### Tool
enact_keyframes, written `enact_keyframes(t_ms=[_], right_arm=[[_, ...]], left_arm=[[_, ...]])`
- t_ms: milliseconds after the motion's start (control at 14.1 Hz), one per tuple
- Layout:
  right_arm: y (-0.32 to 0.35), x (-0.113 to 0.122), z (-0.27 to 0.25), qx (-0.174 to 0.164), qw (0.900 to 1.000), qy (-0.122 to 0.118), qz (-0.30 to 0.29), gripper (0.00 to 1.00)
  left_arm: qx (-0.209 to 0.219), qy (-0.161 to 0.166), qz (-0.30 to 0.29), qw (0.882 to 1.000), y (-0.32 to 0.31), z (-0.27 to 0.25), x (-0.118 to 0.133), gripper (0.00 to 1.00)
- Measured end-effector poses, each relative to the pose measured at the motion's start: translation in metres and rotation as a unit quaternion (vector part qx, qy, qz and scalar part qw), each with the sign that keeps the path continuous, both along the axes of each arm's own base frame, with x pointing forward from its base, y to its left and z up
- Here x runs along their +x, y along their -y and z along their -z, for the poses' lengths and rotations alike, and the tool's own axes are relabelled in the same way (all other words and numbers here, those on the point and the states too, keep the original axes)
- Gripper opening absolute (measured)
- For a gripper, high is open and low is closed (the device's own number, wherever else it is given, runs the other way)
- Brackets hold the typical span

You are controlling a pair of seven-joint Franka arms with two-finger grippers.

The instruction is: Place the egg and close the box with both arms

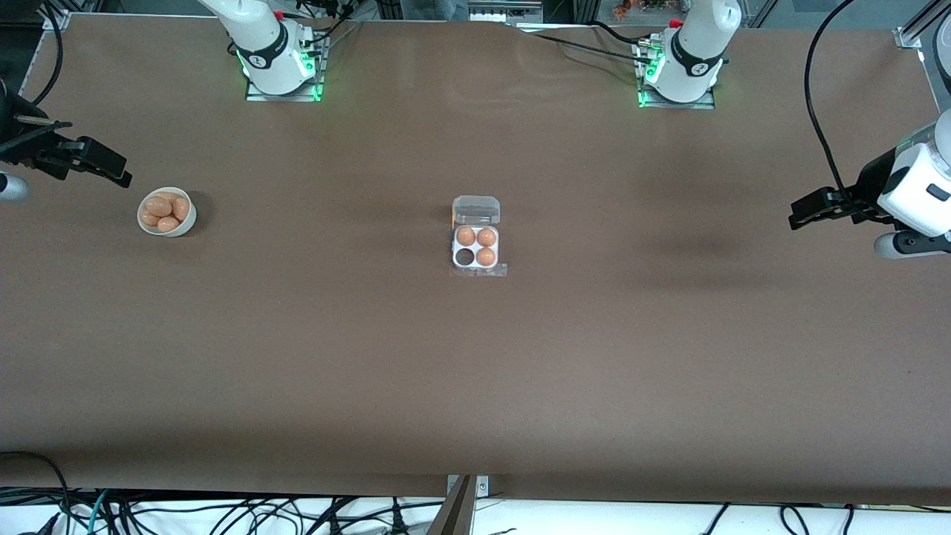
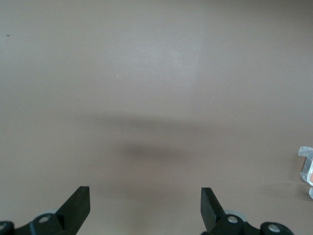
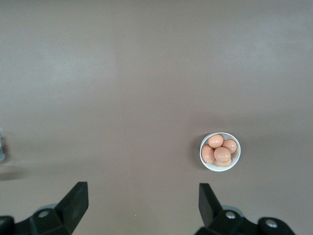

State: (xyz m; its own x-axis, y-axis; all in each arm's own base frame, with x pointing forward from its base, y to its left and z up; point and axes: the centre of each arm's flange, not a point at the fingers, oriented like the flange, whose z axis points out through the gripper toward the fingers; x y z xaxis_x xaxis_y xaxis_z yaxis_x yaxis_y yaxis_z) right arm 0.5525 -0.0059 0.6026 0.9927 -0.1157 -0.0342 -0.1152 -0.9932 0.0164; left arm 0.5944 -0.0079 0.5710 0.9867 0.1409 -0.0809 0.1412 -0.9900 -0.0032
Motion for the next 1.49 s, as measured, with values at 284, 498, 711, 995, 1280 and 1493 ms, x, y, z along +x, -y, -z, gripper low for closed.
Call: enact_keyframes(t_ms=[284, 498, 711, 995, 1280, 1493], right_arm=[[0.0, 0.0, 0.0, 0.0, 1.0, 0.0, 0.0, 1.0], [0.0, 0.0, 0.0, 0.0, 1.0, 0.0, 0.0, 1.0], [0.0, 0.0, 0.0, 0.0, 1.0, 0.0, 0.0, 1.0], [0.0001, 0.0, 0.0, 0.0, 1.0, 0.0, 0.0, 1.0], [0.0001, 0.0, 0.0, 0.0, 1.0, 0.0, 0.0, 1.0], [0.0001, 0.0, 0.0, 0.0, 1.0, 0.0, 0.0, 1.0]], left_arm=[[0.0, 0.0, -0.003, 1.0, -0.003, 0.0, 0.0, 1.0], [0.0, 0.0, -0.003, 1.0, -0.0037, 0.0, 0.0, 1.0], [0.0, 0.0, -0.003, 1.0, -0.0036, 0.0, 0.0, 1.0], [0.0, 0.0, -0.003, 1.0, -0.0036, 0.0, 0.0, 1.0], [0.0, 0.0, -0.001, 1.0, -0.0009, 0.0, 0.0, 1.0], [0.0, 0.0, 0.003, 1.0, 0.0035, 0.0, 0.0, 1.0]])
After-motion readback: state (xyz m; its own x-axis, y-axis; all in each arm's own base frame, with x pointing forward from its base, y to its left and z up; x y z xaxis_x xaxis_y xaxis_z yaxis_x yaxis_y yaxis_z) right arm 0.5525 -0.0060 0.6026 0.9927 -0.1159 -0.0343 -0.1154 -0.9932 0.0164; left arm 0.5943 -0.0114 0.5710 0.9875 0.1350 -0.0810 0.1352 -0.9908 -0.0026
